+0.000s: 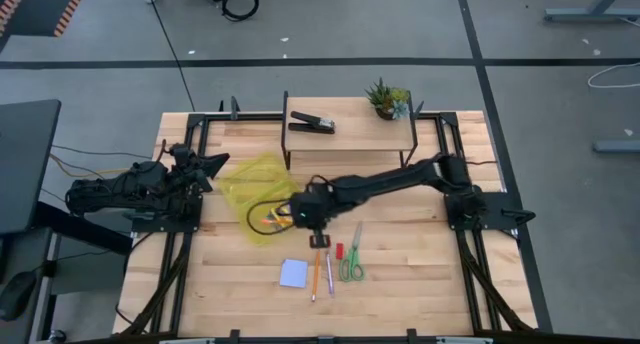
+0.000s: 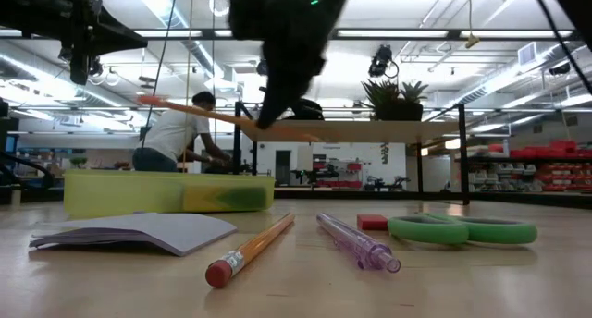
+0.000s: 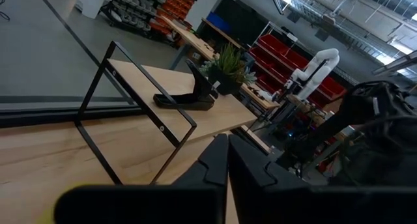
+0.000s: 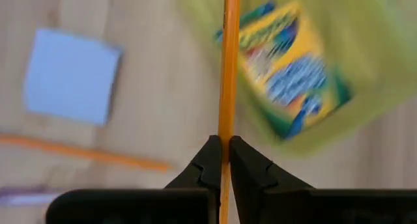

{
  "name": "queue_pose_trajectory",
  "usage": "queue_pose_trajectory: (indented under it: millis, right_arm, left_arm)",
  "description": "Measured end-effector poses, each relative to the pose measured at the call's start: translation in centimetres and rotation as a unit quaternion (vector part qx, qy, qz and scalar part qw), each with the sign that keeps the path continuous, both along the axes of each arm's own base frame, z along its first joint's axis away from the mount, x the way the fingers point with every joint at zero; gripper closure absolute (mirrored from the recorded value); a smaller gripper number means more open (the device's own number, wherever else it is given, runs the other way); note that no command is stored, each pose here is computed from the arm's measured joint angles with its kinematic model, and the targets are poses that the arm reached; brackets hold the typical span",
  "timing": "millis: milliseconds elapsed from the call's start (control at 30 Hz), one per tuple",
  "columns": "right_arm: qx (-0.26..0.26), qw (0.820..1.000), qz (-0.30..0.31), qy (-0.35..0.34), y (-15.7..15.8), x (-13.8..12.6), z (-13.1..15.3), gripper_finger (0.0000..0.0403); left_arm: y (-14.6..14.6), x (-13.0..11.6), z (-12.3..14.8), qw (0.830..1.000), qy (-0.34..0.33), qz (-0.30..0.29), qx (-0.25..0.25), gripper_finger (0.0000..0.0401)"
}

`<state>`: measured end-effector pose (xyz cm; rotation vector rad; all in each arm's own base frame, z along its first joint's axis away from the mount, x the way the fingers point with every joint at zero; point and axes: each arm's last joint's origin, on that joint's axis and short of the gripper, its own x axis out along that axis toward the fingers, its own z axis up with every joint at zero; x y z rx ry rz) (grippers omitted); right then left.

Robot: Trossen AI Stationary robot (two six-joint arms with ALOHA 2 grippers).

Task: Pack school essentials
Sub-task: Put the top orange pencil into the yellow supply box

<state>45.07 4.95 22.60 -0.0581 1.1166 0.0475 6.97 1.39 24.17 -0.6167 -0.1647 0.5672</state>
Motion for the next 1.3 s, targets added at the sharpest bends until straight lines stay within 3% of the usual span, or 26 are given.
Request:
queue_pose_trajectory:
  millis: [367,533,733,967,1300]
  right_arm:
    - [-0.067,0.991,0.116,-0.006,-2.7,5.0,-0.4,0.0377]
    - [-0.115,0.974,0.196,-0.017,-2.7,6.0,-1.5,0.0377]
    - [-0.165,0.954,0.245,-0.051,-3.1,6.7,-1.1,0.0377]
    - [-0.150,0.939,0.292,-0.102,-5.1,7.4,-1.2,0.0377]
    - [-0.133,0.946,0.266,-0.130,-7.3,7.6,-3.0,0.0377]
  left_arm:
    - [0.0,0.0,0.0,1.000,-0.008,0.000,-0.011,0.0376]
    - [0.0,0.0,0.0,1.000,-0.009,0.000,-0.012,0.0374]
    - [0.0,0.0,0.0,1.000,-0.010,0.000,-0.014,0.0381]
    - [0.0,0.0,0.0,1.000,-0.011,0.000,-0.014,0.0378]
    - [0.0,0.0,0.0,1.000,-0.011,0.000,-0.015,0.0377]
